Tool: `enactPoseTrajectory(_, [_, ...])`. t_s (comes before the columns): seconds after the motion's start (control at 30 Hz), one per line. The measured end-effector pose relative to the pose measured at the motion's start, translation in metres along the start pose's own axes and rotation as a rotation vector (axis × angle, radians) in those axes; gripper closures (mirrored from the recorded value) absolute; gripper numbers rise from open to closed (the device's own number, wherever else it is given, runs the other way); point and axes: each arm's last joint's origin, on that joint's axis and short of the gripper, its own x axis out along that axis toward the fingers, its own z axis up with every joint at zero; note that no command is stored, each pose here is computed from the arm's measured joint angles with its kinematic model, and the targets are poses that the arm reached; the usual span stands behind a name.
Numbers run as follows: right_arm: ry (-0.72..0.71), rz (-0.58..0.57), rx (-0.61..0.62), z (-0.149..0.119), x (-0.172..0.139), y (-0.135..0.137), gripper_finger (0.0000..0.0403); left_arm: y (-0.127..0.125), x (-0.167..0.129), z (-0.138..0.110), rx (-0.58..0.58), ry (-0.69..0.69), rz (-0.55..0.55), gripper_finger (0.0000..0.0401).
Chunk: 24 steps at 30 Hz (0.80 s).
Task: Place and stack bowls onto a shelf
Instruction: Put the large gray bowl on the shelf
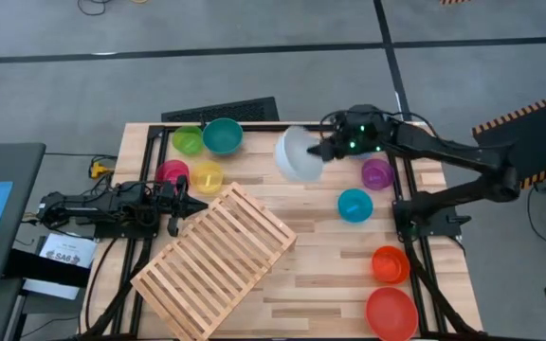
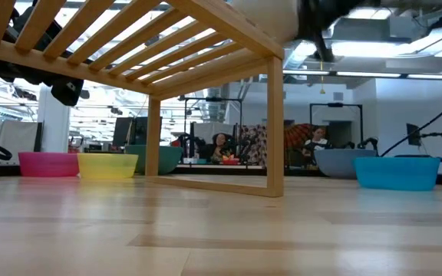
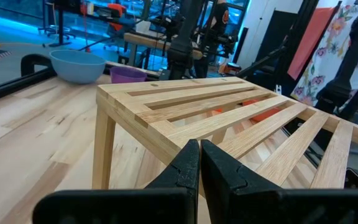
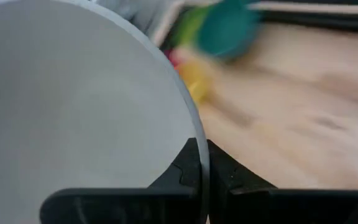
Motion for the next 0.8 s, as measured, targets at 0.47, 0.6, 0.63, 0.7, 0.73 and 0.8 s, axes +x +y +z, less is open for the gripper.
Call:
enactPoseTrajectory(0.47, [0.031,0.072,-0.162,-0.014,-0.006,0.074,0.0379,-0.002,-0.001,0.013,-0.154,-0.142,0.001,0.0401])
enactPoseTrajectory(0.6, [0.017,0.087,-0.137,-0.012,-0.006,0.076,0.0379,-0.005,-0.006,0.034,-0.408,-0.376,-0.045,0.0401])
enactPoseTrajectory(0.63, [0.012,0.097,-0.128,-0.012,-0.006,0.077,0.0379,-0.005,-0.008,0.039,-0.476,-0.437,-0.053,0.0401])
enactPoseTrajectory(0.7, [0.006,0.129,-0.116,-0.014,0.002,0.083,0.0379,-0.004,-0.012,0.046,-0.601,-0.546,-0.058,0.0401])
enactPoseTrajectory(0.73, [0.011,0.142,-0.12,-0.015,0.006,0.087,0.0379,-0.004,-0.014,0.049,-0.651,-0.59,-0.058,0.0401])
enactPoseTrajectory(0.8, [0.069,0.14,-0.149,-0.02,0.017,0.096,0.0379,-0.003,-0.016,0.052,-0.696,-0.627,-0.03,0.0401])
